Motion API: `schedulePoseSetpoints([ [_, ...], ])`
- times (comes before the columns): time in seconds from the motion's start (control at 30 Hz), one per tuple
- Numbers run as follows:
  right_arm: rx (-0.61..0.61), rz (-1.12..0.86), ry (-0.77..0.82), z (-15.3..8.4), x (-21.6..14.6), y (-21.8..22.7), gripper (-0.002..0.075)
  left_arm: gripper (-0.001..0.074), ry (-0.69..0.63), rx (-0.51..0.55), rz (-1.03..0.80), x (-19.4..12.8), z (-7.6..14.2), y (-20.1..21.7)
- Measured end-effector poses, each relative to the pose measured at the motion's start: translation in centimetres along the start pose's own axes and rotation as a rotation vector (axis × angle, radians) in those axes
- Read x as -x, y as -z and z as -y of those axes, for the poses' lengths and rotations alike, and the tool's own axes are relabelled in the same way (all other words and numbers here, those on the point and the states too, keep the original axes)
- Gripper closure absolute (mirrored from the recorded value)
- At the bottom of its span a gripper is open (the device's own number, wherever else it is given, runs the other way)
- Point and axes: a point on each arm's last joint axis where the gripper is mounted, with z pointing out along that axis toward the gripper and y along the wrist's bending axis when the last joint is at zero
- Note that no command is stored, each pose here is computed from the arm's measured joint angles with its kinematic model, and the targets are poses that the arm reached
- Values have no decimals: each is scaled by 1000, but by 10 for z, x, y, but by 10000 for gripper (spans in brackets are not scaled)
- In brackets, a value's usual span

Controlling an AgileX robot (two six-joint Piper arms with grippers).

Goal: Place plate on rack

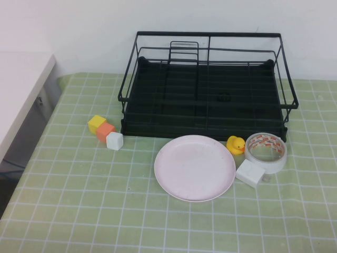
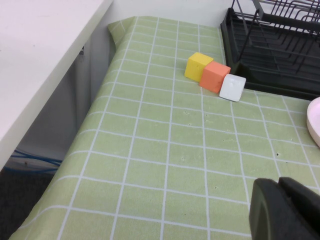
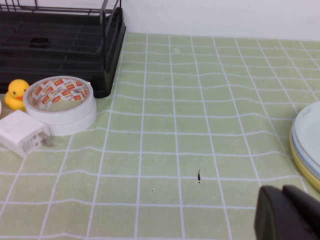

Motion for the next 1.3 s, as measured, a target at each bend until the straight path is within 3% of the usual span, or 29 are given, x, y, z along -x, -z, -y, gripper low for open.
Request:
schedulePoseSetpoints([
  [0.4,1,0,-5,0,0,0,728,737,6,-3,17,2,0,0],
  [0.5,30,1,-115,-3,0,0,728,737,182,-52,79,7,4,0],
  [0.7,248,-29,-819,-21,5,2,728,737,807,-192,364,35,3,7],
  [0.8,310,-37,-979,-25,8,3,728,737,1009,-211,526,46,-6,13],
  [0.93,327,-36,-1010,-26,10,4,728,737,1121,-197,649,52,-15,18],
  [1.1,332,-33,-974,-27,10,4,728,737,1261,-223,660,52,-18,18],
  [1.3,341,-52,-883,-29,7,4,728,737,1292,-231,651,51,-18,18],
])
